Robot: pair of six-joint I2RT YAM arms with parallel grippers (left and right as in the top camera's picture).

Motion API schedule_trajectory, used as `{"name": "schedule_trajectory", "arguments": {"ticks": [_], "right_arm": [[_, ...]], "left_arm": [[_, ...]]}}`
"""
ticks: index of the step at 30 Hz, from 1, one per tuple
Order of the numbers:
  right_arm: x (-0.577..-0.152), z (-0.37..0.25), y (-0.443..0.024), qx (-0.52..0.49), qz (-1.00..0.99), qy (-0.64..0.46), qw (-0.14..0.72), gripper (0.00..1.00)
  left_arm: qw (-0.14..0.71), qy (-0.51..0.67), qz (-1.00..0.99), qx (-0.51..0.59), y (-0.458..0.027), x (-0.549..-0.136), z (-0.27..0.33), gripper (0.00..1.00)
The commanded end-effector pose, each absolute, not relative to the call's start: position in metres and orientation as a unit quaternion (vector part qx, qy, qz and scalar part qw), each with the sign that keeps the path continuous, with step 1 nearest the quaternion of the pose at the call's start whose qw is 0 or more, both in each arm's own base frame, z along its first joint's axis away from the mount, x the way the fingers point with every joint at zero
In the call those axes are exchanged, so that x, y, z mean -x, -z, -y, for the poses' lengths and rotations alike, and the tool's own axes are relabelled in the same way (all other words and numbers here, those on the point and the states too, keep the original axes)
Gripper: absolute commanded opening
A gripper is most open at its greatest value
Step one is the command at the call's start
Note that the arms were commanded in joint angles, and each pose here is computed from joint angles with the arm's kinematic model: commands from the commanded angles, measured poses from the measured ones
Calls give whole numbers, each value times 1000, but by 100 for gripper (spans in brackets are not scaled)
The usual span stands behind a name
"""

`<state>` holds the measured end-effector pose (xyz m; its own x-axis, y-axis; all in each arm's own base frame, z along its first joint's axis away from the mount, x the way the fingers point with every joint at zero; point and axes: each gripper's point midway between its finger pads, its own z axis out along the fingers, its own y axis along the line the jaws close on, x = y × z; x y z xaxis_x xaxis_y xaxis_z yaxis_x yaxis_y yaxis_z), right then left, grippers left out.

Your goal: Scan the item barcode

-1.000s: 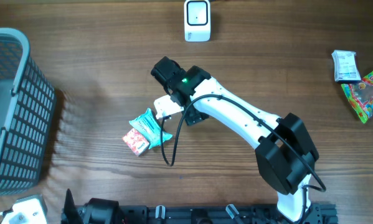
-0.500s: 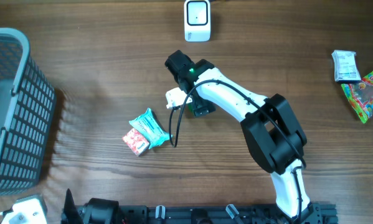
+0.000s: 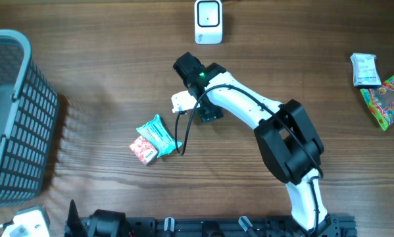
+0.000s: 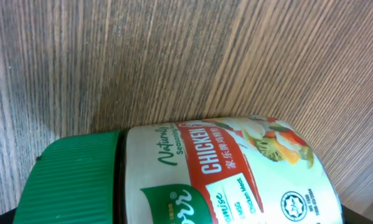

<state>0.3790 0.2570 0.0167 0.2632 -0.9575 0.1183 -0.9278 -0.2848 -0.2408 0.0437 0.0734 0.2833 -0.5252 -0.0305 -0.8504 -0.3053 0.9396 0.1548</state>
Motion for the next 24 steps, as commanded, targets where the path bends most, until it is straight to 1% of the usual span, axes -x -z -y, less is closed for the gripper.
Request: {"name": "schedule_trajectory", "arguments": {"ticks": [1, 3, 5, 7, 8, 9, 12, 15, 18, 21, 24], "right_arm": [[-383, -275, -28, 769, -625, 99, 95, 95], [-378, -296, -40, 748, -650, 43, 125, 92], [-369, -321, -53, 716, -680, -40, 151, 89], [-363, -339, -66, 689, -698, -99, 167, 88], [-360, -347, -71, 675, -706, -128, 172, 88], [-356, -359, -82, 640, -725, -183, 177, 88], [-343, -372, -99, 560, -760, -291, 155, 88], [-341, -371, -105, 476, -803, -340, 117, 88], [-344, -365, -106, 356, -861, -358, 67, 90], [-343, -363, -103, 263, -893, -364, 26, 91], [-340, -364, -97, 231, -898, -374, 6, 90]], "left_arm": [[483, -138, -859, 102, -283, -42, -72, 100], [483, -138, -859, 102, -283, -42, -72, 100], [483, -138, -859, 102, -283, -42, -72, 100], [483, -138, -859, 102, -283, -42, -72, 100], [483, -138, -859, 102, -283, -42, -72, 100], [483, -138, -859, 102, -283, -42, -72, 100], [483, -138, -859, 102, -283, -42, -72, 100], [483, -138, -859, 102, -283, -42, -72, 100], [483, -138, -859, 102, -283, -42, -72, 100], [483, -138, -859, 102, -283, -42, -72, 100], [483, -138, -859, 102, -283, -42, -72, 100]]}}
